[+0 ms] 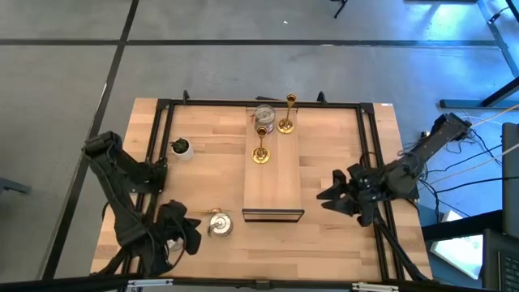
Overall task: Pick & Place candle stick holders
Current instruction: Put the right scented candle on the shelf
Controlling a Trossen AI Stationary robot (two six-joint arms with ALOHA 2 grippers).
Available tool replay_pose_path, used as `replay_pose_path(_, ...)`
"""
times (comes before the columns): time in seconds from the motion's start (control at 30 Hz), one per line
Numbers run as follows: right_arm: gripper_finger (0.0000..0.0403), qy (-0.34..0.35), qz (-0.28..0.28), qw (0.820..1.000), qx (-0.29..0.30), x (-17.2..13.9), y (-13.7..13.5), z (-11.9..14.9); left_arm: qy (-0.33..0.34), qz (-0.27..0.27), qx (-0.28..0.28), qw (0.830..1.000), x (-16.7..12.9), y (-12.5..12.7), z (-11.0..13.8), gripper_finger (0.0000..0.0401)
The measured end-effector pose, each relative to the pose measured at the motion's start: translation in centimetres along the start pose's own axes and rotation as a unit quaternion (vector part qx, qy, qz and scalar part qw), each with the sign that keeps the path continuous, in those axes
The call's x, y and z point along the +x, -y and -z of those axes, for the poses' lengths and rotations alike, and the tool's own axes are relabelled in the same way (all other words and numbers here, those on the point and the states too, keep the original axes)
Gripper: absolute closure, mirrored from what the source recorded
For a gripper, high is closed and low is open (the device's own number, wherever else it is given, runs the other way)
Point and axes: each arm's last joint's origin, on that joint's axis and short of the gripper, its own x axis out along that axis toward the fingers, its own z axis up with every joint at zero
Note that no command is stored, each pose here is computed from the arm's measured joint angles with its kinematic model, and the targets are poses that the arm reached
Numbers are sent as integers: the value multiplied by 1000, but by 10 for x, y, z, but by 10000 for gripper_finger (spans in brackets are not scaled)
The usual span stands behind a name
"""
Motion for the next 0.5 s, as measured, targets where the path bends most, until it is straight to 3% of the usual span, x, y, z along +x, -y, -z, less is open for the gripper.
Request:
replay_pose_path(0.13,221,15,13,1000,3,11,-1,9,10,-7,23,1000,6,-10,7,400)
replay_pose_path(0.27,221,22,20,1000,4,22,-3,22,-13,-51,58,997,16,-29,16,400)
replay_pose_path(0.4,221,37,29,999,20,32,-4,32,-35,-113,65,991,34,-52,22,400)
replay_pose_path(0.5,222,45,29,998,24,38,-4,37,-7,-115,58,992,47,-55,17,400)
